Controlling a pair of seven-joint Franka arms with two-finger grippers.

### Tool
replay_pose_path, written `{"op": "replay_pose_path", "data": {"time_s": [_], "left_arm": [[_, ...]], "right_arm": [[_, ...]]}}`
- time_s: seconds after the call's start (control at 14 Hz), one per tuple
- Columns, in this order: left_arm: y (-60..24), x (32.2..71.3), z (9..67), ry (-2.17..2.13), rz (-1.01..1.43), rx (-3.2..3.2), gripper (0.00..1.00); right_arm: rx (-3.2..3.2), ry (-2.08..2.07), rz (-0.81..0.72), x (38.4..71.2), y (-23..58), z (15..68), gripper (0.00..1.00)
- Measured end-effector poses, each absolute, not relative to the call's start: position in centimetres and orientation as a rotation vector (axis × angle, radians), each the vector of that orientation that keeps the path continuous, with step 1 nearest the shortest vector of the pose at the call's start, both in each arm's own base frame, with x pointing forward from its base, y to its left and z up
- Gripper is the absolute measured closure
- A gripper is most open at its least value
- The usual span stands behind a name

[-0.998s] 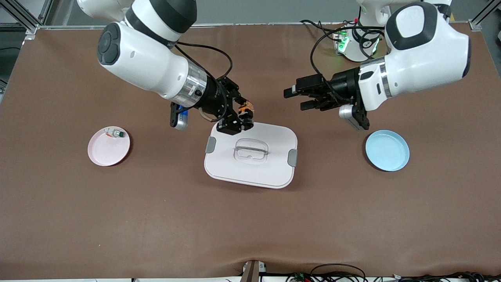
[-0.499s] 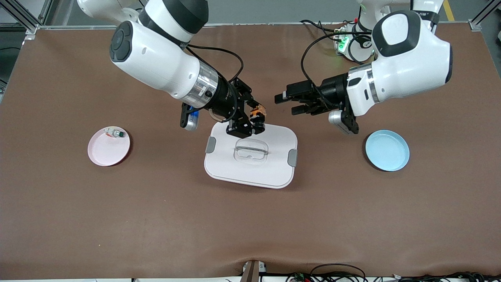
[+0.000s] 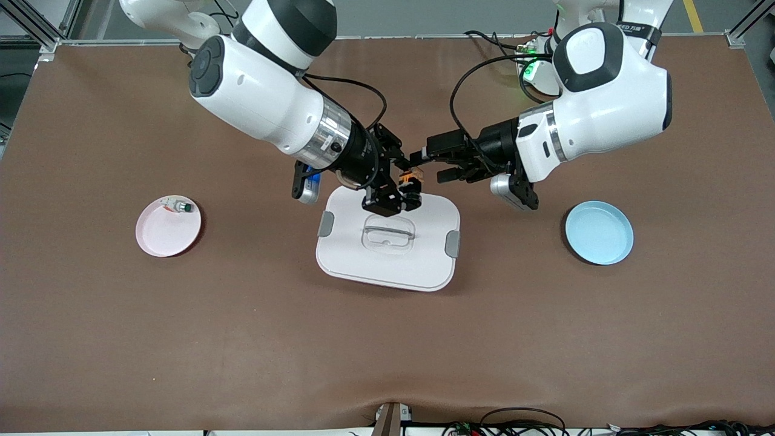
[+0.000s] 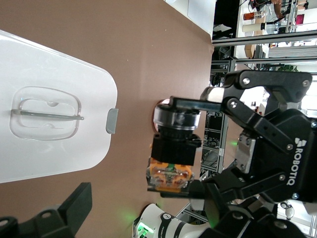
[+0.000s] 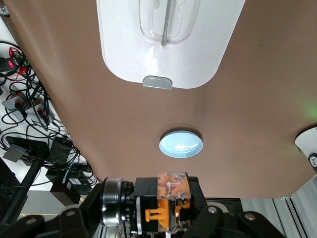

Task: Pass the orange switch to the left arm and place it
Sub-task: 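Grasp the switch with the left gripper from the right gripper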

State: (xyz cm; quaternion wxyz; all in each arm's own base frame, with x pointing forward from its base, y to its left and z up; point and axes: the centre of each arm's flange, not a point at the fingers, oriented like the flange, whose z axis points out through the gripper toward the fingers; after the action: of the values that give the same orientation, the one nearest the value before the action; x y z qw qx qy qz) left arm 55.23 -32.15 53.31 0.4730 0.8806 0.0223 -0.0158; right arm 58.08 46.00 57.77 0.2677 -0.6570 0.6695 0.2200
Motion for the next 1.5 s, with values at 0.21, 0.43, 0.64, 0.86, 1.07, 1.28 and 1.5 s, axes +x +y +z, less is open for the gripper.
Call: {"op": "replay_pose_path", "data": {"time_s": [0.21, 0.43, 0.64, 0.86, 1.07, 1.28, 1.5], "left_arm": [[-32.0, 55.5, 53.2, 0.064, -0.03, 2.154, 0.0], [-31.7, 56.7, 52.3, 0.048, 0.001, 2.146, 0.0], [-31.4, 57.3, 52.6, 0.029, 0.025, 2.139, 0.0], [-31.2, 57.6, 52.9, 0.023, 0.057, 2.137, 0.0], [-30.9, 58.1, 52.3, -0.025, 0.108, 2.139, 0.0], [-30.7, 58.8, 50.6, -0.088, 0.134, 2.142, 0.0], [-30.7, 59.2, 49.7, -0.106, 0.145, 2.142, 0.0]], "right_arm": [[-1.768, 1.809, 0.598, 57.9, 46.3, 57.9, 0.28], [-1.756, 1.822, 0.605, 57.6, 46.7, 57.8, 0.28], [-1.731, 1.847, 0.615, 57.4, 48.1, 56.5, 0.28], [-1.728, 1.856, 0.618, 57.1, 49.1, 55.5, 0.28], [-1.726, 1.858, 0.617, 57.2, 49.1, 55.5, 0.28], [-1.722, 1.852, 0.614, 57.2, 49.1, 55.9, 0.28], [-1.721, 1.853, 0.614, 57.2, 49.1, 55.9, 0.28]]}}
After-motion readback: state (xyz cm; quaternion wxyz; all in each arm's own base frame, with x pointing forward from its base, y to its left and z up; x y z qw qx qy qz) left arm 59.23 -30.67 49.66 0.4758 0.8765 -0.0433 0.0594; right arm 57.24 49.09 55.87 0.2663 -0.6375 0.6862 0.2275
